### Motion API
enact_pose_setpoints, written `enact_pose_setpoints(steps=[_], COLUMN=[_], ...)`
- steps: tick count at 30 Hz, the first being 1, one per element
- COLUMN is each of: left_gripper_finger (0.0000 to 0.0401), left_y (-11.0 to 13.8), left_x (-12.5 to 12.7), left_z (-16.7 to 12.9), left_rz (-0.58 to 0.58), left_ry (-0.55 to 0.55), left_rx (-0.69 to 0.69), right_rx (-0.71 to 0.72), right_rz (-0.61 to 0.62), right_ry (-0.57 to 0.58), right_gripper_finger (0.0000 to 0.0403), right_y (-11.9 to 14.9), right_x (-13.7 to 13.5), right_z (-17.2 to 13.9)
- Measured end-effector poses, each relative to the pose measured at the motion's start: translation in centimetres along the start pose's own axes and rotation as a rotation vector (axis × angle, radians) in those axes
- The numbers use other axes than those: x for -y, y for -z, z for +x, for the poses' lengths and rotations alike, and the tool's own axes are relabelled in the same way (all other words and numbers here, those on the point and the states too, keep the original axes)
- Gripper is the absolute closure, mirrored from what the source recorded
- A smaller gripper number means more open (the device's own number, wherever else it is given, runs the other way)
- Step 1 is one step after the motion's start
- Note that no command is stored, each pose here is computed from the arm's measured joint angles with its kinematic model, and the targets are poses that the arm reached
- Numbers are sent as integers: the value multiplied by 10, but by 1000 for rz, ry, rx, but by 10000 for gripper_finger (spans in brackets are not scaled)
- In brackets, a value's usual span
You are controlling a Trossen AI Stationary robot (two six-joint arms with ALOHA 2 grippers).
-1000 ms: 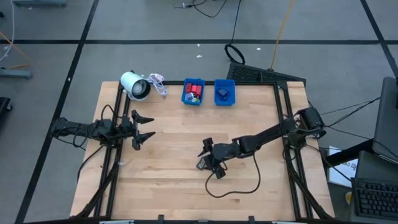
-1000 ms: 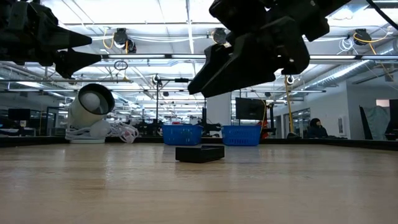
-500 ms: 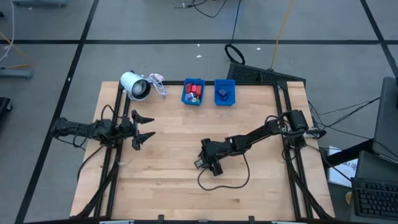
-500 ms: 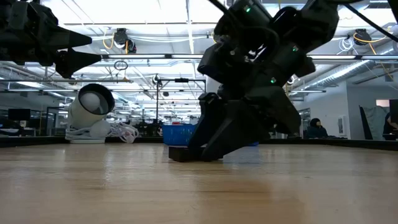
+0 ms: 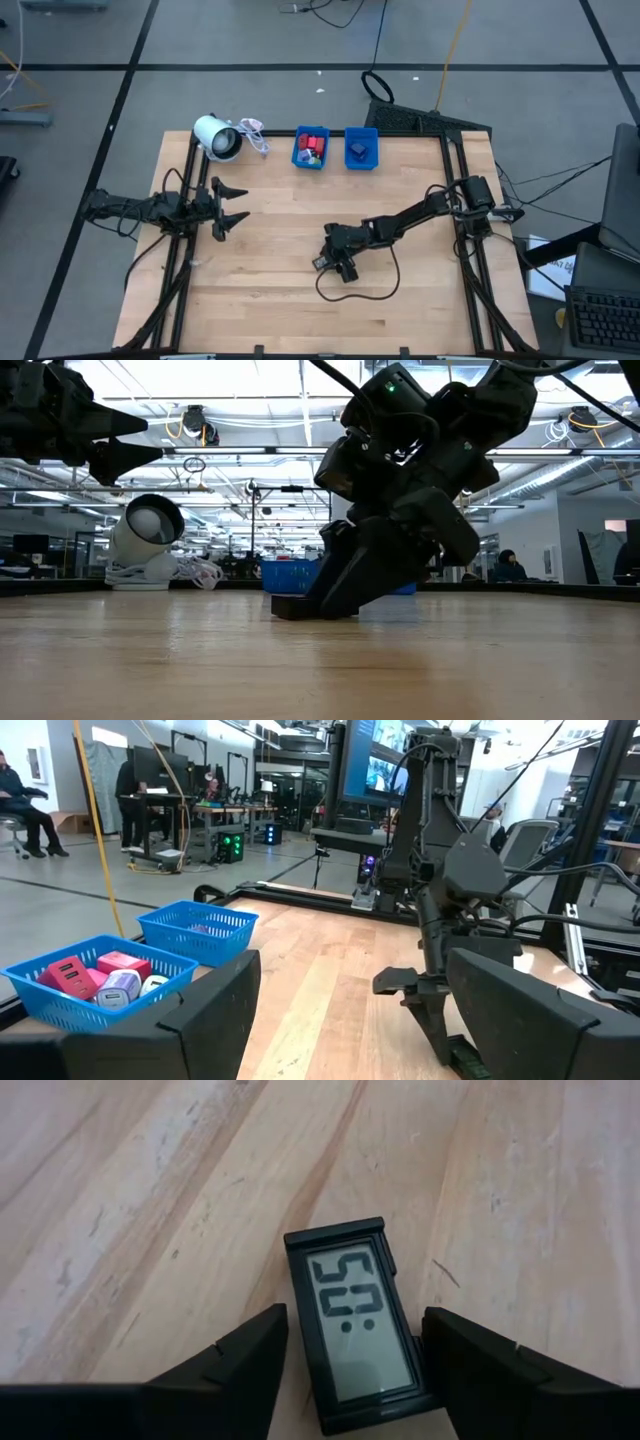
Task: Pick & Place Office items
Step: Put the black digital clock into the right basket
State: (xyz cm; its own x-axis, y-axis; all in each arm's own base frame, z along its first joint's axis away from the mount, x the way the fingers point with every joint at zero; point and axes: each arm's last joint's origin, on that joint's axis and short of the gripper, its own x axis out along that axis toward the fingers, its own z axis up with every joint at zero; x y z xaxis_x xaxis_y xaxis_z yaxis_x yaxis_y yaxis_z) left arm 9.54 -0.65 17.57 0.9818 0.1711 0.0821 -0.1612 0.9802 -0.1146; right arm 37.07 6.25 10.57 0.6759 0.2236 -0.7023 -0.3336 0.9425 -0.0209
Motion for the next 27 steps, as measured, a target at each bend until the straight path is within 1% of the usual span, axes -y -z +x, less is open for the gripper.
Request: enact_pose_setpoints(steps=[14,22,27], left_gripper_finger=[77,77,77], left_y=[0,0,0], left_x=[0,0,0], left_z=[0,0,0], left_rz=[0,0,0], left_ry=[0,0,0], left_rx=[0,0,0], right_rx=[0,0,0], right_rz=[0,1,1], right_ry=[-2,-2,0], right_gripper_finger=[249,239,247], right_y=[0,0,0], right_x=[0,0,0], right_z=[0,0,0])
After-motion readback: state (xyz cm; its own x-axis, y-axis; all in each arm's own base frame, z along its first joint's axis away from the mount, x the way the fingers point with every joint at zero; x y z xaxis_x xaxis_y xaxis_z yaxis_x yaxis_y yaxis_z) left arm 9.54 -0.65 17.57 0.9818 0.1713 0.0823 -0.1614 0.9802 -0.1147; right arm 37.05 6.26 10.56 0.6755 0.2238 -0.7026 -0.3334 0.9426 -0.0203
